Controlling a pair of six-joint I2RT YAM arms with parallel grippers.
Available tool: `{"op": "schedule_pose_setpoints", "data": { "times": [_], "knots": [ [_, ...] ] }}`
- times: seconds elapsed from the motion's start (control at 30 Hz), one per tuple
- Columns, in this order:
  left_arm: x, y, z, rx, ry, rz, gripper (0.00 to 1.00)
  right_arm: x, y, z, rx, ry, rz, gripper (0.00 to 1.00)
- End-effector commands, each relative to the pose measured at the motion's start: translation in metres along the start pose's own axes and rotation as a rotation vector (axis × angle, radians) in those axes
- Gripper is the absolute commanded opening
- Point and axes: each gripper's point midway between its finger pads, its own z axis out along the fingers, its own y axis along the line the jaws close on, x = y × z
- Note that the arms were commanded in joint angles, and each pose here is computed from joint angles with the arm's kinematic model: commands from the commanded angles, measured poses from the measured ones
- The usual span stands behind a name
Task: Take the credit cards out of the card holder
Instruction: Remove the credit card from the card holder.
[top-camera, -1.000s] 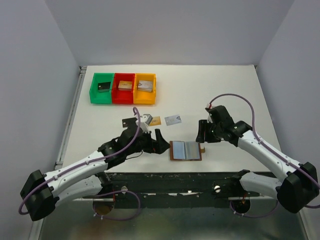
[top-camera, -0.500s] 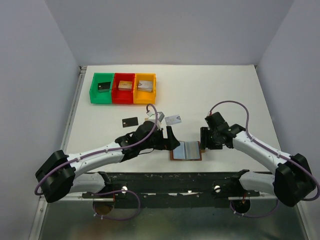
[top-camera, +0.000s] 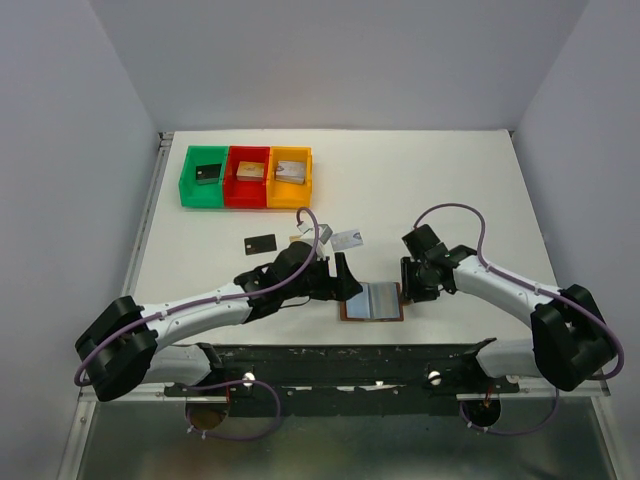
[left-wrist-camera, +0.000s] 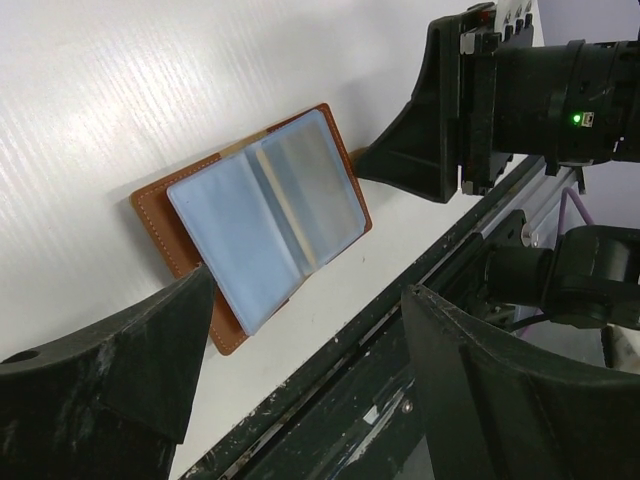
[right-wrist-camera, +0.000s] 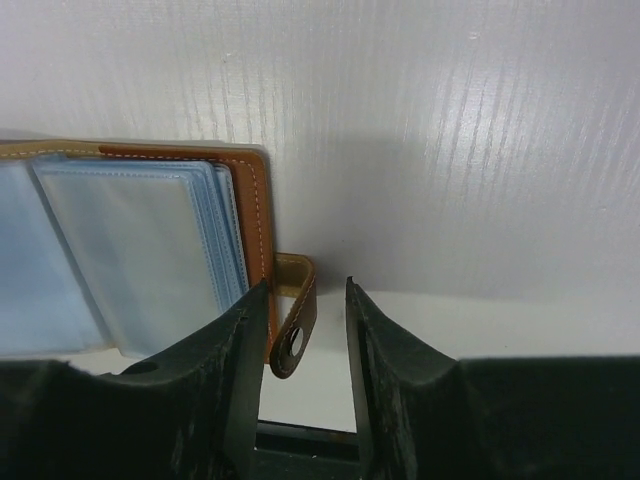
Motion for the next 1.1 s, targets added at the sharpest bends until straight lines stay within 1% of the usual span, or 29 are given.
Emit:
{"op": "schedule_pose_setpoints", "data": {
  "times": [0.0, 0.17, 0.3, 0.47, 0.63, 0.87, 0.9, 1.07],
  "knots": [
    [-0.004, -0.014, 0.001, 0.053, -0.003, 0.011, 0.87, -0.002, 0.003, 0.004, -0.003, -0.008, 0.004, 0.4],
    [-0.002, -0.013, 0.002, 0.054, 0.002, 0.015, 0.86, 0.0, 0.004, 0.003, -0.015, 0.002, 0.007, 0.22],
    [-0.002, -0.013, 0.001, 0.053, 0.005, 0.024, 0.89, 0.002, 0.007, 0.0, -0.032, 0.001, 0.008, 0.0],
    [-0.005, -0.009, 0.002, 0.028, -0.01, 0.035, 0.99, -0.002, 0.025, -0.016, -0.155, -0.03, -0.022, 0.0],
    [-0.009, -0.014, 0.003, 0.07, -0.017, 0.012, 0.99, -0.008, 0.048, -0.042, -0.321, -0.109, -0.091, 0.0],
    [-0.002, -0.012, 0.01, 0.137, 0.064, -0.002, 0.99, -0.01, 0.064, -0.061, -0.44, -0.161, -0.111, 0.0],
    [0.002, -0.01, 0.012, 0.133, 0.081, -0.007, 0.98, -0.009, 0.066, -0.063, -0.459, -0.164, -0.113, 0.0],
    [0.016, -0.005, 0.025, 0.134, 0.151, -0.013, 0.75, -0.004, 0.071, -0.062, -0.501, -0.163, -0.102, 0.0]
  ]
}}
